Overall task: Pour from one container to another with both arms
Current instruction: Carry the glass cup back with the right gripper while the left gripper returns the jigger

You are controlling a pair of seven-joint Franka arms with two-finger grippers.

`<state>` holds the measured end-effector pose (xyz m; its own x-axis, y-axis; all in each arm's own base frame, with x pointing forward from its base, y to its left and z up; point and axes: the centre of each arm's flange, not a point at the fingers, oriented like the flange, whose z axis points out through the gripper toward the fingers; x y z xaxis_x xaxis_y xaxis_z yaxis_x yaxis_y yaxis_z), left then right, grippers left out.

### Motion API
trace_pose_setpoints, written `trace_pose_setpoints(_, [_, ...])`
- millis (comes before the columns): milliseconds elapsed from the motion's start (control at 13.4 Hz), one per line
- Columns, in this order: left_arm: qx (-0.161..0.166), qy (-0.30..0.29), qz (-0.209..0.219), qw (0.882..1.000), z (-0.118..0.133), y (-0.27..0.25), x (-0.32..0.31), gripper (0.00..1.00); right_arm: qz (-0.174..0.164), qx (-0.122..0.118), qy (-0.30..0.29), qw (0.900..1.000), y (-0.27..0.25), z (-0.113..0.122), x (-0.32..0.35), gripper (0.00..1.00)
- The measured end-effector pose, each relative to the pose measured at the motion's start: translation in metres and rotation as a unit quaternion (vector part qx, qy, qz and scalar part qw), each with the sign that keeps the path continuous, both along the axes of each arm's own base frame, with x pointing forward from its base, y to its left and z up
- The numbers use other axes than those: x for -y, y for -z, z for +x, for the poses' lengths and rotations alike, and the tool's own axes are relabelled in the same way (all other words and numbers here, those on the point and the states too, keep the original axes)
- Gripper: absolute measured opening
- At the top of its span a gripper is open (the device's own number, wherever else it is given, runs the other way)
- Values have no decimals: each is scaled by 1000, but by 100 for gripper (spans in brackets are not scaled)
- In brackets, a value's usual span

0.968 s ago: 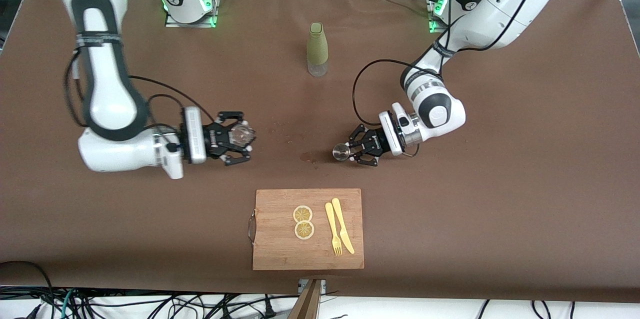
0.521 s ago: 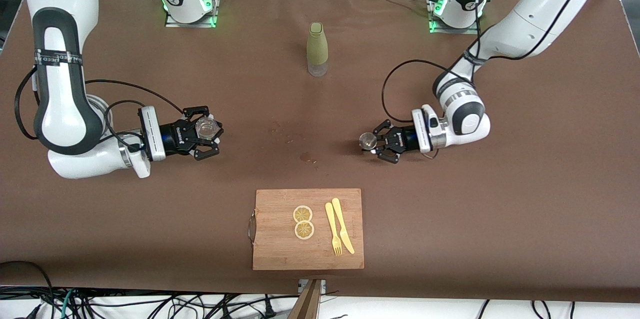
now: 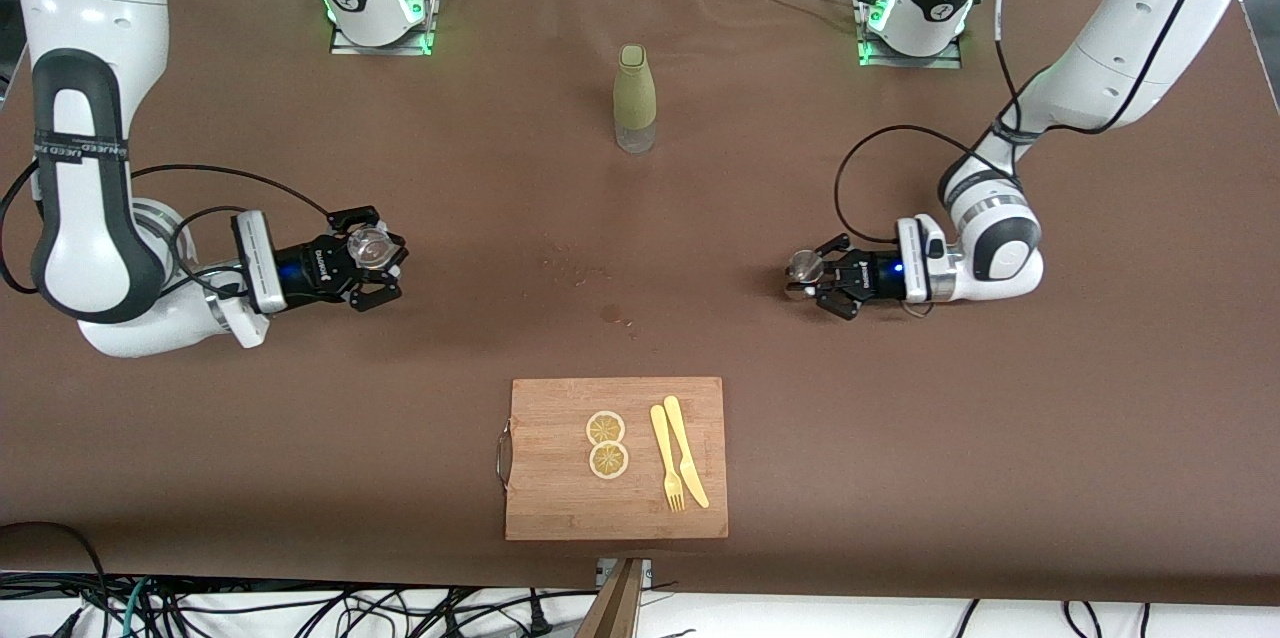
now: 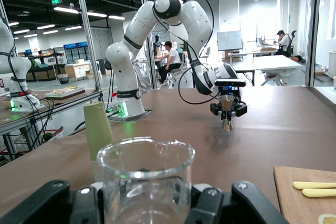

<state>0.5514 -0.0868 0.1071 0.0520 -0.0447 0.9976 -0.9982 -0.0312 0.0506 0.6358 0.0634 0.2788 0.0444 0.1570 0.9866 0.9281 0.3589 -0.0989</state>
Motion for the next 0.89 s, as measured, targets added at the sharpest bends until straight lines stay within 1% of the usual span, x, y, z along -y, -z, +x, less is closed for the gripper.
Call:
trace_pose_setpoints(149, [-3,17,-5,1000,-9,6,-36,22,3,1,0,1000,2,0,2,12])
trace_pose_setpoints(372, [-5,33,-10,999,-18,9,-75,22,8,11,-3,1000,16,-4,16,12])
trace_pose_setpoints(670, [-8,45,-4,999,-22,18,-110,22,59,9,0,998,82,-25,63,12])
trace_pose_setpoints(819, [-11,55,-3,998,-25,25,-124,22,66,11,-3,998,124,-44,89,12])
trace_pose_setpoints(893, [-12,60,-1,998,-26,28,-132,22,65,8,-5,998,144,-54,103,12])
